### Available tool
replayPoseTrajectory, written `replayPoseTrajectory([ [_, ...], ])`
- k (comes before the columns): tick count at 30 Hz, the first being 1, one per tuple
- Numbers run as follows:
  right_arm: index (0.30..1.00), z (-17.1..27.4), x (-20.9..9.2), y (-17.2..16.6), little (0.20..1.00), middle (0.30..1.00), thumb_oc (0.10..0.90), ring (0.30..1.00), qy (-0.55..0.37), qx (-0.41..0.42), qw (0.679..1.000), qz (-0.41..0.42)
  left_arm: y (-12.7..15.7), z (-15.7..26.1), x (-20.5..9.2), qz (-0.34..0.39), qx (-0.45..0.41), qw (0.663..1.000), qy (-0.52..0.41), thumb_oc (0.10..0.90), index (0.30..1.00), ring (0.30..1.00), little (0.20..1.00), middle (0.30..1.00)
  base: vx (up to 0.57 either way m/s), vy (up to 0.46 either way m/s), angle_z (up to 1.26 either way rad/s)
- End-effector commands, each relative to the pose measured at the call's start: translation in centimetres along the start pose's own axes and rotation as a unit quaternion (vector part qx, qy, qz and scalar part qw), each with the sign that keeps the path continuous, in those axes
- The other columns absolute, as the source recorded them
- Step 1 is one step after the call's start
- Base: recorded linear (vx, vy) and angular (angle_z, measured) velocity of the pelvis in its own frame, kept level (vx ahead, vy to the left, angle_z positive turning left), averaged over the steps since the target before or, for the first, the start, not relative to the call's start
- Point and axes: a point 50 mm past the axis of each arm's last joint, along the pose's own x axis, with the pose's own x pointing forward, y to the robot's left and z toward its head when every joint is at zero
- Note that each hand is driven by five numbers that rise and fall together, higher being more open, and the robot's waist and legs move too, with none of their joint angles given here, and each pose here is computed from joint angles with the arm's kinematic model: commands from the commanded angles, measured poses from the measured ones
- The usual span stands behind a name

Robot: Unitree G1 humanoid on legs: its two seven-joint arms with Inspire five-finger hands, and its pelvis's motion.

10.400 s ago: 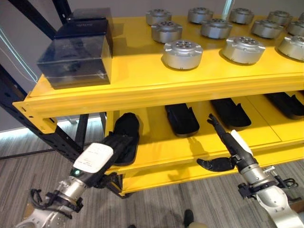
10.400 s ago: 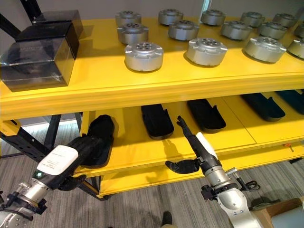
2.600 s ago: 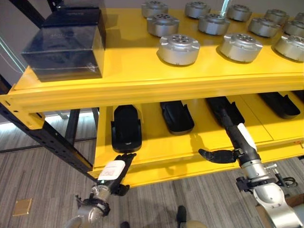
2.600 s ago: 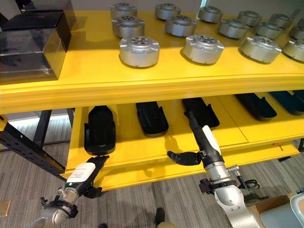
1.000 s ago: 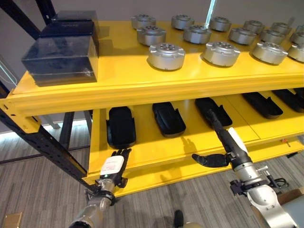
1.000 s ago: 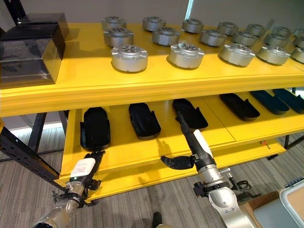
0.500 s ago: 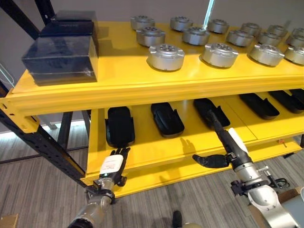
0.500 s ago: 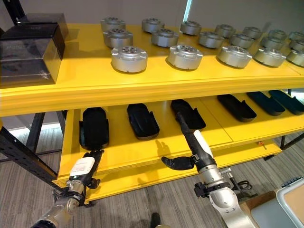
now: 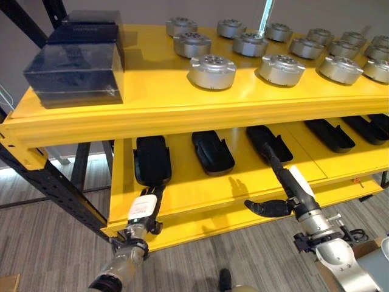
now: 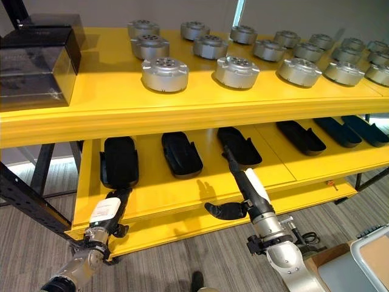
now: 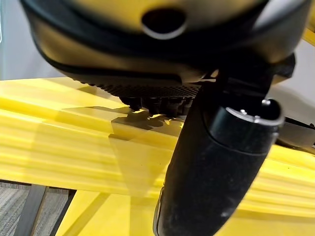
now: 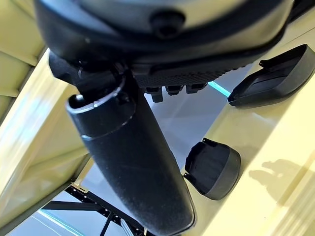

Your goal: Move parts from the plastic box to the shelf.

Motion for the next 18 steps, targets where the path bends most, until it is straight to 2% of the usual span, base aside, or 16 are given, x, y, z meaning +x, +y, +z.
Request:
replayPoseTrajectory([
  [1,1.000,5.6,1.7,-2.8,1.000,1.000,0.900,1.000,-0.165,-0.008,0.985,-0.050,-0.6,-1.1,0.8,-0.049,0.000,0.998,0.044,0.900,1.000,1.000,1.000,1.000,0.00,0.000,0.00],
  [11,1.000,5.6,1.6,-2.8,1.000,1.000,0.900,1.000,-0.164,-0.006,0.985,-0.049,-0.7,-0.8,1.0,-0.049,-0.006,0.998,0.045,0.900,1.000,1.000,1.000,1.000,0.00,0.000,0.00],
  [18,1.000,5.5,1.6,-2.7,1.000,1.000,0.900,1.000,-0.162,-0.007,0.986,-0.048,-2.2,-0.2,-0.2,-0.079,-0.026,0.996,0.033,0.900,1.000,1.000,1.000,1.000,0.00,0.000,0.00],
])
